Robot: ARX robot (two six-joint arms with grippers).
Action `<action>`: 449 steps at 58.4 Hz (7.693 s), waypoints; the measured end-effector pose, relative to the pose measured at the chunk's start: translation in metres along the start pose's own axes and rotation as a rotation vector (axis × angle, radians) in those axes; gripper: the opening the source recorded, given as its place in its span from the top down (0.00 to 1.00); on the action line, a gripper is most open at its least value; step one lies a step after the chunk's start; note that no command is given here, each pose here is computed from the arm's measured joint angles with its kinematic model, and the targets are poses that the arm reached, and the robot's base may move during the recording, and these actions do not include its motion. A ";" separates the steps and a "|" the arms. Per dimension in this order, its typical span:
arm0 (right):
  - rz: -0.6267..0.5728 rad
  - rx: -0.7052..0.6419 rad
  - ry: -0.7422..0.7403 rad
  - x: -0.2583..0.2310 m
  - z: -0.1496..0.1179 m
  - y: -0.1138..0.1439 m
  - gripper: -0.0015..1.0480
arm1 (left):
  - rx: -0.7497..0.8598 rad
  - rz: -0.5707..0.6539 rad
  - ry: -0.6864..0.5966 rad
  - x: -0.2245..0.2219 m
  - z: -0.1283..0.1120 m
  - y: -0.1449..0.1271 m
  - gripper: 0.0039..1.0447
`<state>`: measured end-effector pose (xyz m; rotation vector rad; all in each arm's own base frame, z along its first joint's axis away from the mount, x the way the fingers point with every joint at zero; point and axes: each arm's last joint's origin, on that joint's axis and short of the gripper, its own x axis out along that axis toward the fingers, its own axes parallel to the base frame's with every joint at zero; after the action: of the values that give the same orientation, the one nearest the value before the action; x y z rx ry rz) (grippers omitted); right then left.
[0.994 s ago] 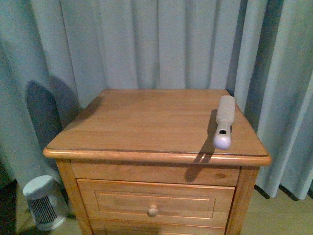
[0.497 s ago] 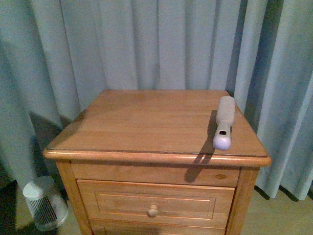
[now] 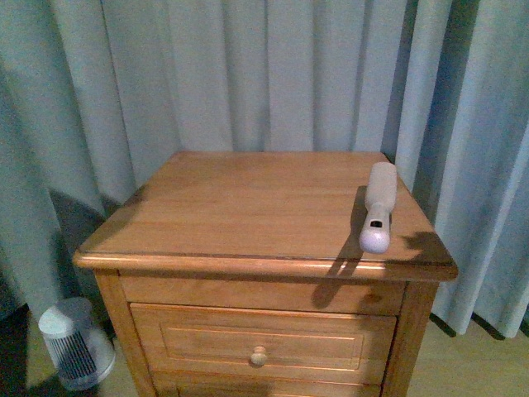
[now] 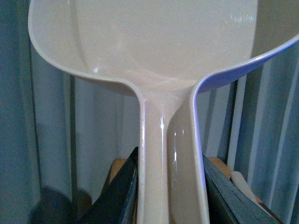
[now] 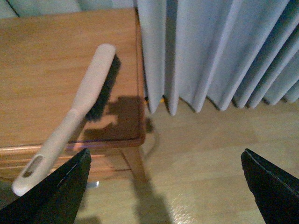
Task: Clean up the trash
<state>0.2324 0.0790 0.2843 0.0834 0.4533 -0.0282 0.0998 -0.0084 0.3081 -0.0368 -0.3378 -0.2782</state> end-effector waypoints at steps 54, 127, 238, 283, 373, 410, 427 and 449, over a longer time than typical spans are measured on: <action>-0.034 0.265 0.453 0.142 -0.023 0.122 0.10 | 0.000 0.000 0.000 0.000 0.000 0.000 0.73; 0.135 0.022 -0.509 -0.008 0.027 0.052 0.80 | 0.000 0.000 0.000 0.000 0.000 0.000 0.73; -0.115 -0.052 -0.850 -0.104 -0.044 -0.022 0.80 | -0.002 0.001 -0.001 -0.001 0.000 0.000 0.73; -0.100 -0.061 -0.851 -0.104 -0.044 -0.021 0.80 | -0.002 0.016 -0.006 -0.001 0.001 0.000 0.74; -0.114 -0.053 -0.848 -0.104 -0.045 -0.023 0.80 | 0.332 -0.415 1.055 0.088 -0.128 0.067 0.74; -0.114 -0.053 -0.848 -0.104 -0.045 -0.023 0.80 | 0.347 -0.450 1.091 0.095 -0.157 0.075 0.74; -0.095 -0.163 -0.558 -0.096 -0.023 -0.014 0.80 | 0.334 -0.491 1.129 0.090 -0.158 0.074 0.74; 0.130 -0.402 -0.113 -0.007 -0.004 0.041 0.80 | 0.339 -0.499 1.125 0.089 -0.158 0.074 0.74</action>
<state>0.2261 0.1207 0.2865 -0.2828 0.3327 0.1850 0.2521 0.0265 0.1896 0.5308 0.7431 -0.6783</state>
